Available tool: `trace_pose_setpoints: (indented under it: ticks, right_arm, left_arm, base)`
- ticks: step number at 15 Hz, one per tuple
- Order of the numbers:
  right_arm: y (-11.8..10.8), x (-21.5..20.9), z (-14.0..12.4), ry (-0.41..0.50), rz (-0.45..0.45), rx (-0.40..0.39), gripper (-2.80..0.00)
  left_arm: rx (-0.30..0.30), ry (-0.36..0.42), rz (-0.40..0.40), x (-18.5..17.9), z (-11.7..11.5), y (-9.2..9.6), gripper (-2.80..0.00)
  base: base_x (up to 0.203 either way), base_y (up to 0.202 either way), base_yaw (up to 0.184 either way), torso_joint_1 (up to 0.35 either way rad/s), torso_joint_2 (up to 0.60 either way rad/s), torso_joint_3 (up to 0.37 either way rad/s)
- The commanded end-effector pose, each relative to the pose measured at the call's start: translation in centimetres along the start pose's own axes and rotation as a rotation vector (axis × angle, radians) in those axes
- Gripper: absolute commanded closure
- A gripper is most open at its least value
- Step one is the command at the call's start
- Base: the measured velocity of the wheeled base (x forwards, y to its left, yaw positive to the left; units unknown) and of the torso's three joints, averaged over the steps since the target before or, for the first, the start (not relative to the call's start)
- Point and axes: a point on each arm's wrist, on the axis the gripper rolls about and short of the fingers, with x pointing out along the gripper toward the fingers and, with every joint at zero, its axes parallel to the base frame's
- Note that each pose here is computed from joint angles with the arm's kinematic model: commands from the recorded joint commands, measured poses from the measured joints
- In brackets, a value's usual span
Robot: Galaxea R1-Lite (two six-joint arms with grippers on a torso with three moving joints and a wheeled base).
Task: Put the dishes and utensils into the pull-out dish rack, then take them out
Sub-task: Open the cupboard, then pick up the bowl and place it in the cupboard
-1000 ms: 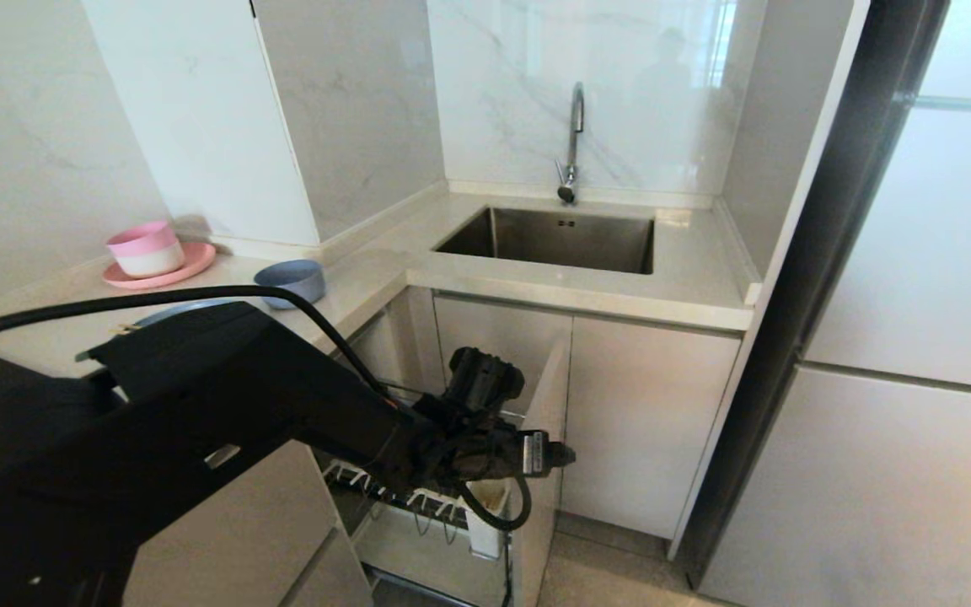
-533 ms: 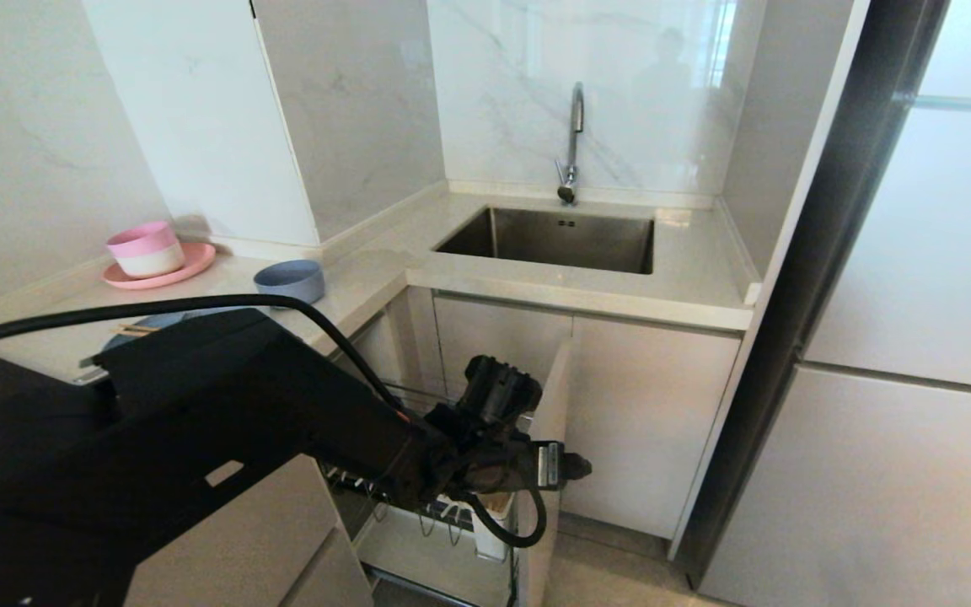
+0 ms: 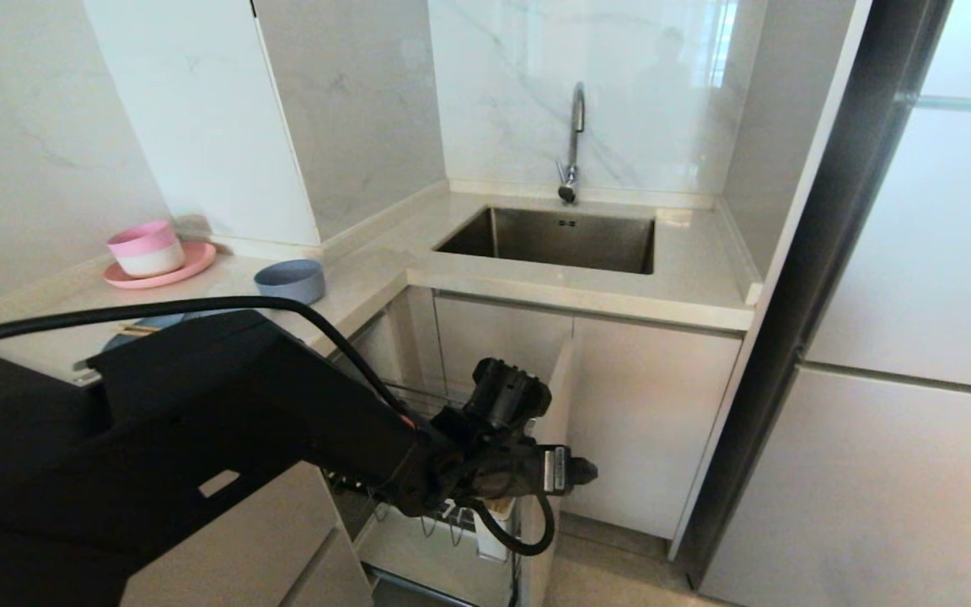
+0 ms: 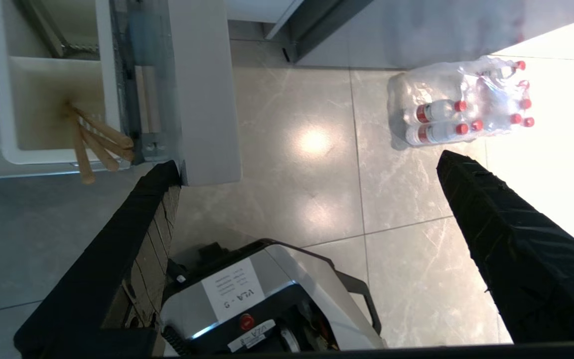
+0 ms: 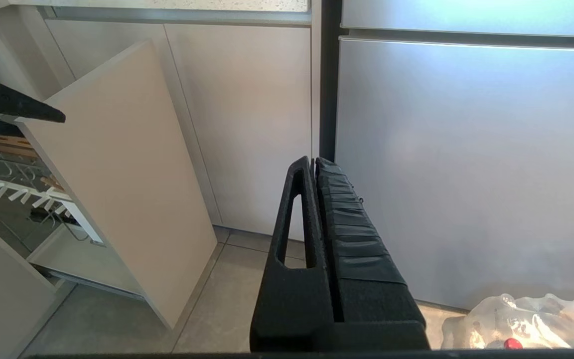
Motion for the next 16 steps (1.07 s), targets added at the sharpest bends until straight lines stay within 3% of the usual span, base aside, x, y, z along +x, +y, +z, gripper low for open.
trace_pose_setpoints:
  ticks: [1, 9, 16]
  right_arm:
    - [0.0, 0.0, 0.0, 0.001, 0.0, 0.0, 0.0]
    - [0.0, 0.0, 0.0, 0.001, 0.0, 0.0, 0.0]
    - [0.0, 0.0, 0.0, 0.001, 0.0, 0.0, 0.0]
  left_arm:
    - [0.0, -0.023, 0.017, -0.3, 0.3, -0.1, -2.8]
    - [0.113, -0.127, 0.239, -0.7, 1.0, 0.6, -2.8]
    - [0.109, -0.207, 0.231, -4.6, 2.8, -0.5, -2.8]
  base:
    - [0.0, 0.0, 0.0, 0.0, 0.0, 0.0]
    - [0.0, 0.0, 0.0, 0.0, 0.0, 0.0]
    - [0.0, 0.0, 0.0, 0.0, 0.0, 0.0]
